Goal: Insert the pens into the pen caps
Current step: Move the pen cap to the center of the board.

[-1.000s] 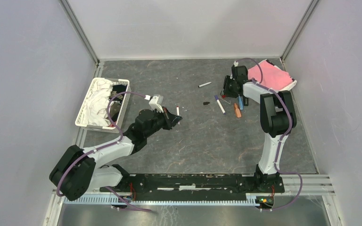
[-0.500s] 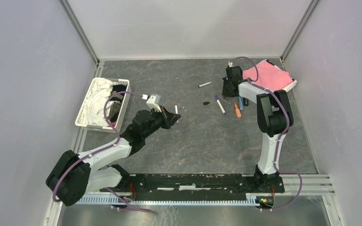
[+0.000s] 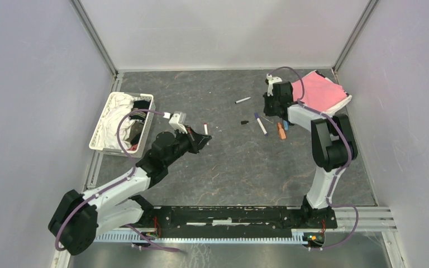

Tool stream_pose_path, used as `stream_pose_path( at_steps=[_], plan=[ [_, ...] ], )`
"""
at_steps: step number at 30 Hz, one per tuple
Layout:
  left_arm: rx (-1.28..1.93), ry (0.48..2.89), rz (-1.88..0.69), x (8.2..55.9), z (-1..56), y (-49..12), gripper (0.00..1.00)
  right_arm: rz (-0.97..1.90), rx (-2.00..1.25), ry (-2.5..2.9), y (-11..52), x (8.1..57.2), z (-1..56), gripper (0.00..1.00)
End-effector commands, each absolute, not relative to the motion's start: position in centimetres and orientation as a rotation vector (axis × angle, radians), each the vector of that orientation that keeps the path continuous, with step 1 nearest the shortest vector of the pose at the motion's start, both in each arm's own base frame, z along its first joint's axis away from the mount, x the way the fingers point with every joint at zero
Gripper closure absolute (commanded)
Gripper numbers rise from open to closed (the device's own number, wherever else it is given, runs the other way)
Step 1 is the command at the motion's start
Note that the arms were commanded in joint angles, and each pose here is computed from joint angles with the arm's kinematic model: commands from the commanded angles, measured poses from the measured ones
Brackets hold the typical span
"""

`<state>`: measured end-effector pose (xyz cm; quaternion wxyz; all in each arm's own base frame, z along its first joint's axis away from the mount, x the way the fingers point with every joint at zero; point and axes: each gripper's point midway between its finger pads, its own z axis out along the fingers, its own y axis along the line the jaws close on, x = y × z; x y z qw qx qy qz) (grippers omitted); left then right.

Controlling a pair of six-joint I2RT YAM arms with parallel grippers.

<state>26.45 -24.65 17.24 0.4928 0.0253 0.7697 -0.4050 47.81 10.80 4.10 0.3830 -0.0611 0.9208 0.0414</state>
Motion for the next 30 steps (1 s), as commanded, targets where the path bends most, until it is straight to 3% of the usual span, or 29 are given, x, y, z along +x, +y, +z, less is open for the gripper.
stream_pose_path(
  at_steps=[1,6,12,26,30],
  plan=[
    [0.096,1.805,-0.908,26.5,18.8,-23.4,0.98,0.355,-0.501,2.015,16.0,47.4,12.7,0.92],
    [0.099,1.801,-0.867,25.8,19.3,-22.2,0.98,0.628,-1.022,1.799,21.9,40.3,12.3,0.93],
    [0.045,1.798,-0.8,25.0,19.6,-19.9,0.98,0.765,-1.352,1.707,26.3,34.4,9.3,0.93],
    [-0.031,1.775,-0.76,23.6,20.4,-17.3,0.98,0.589,-1.748,1.758,32.0,28.2,2.8,0.79],
    [-0.038,1.766,-0.756,23.4,20.6,-17.0,0.98,0.427,-1.877,1.636,32.8,27.9,3.1,0.68]
  ],
)
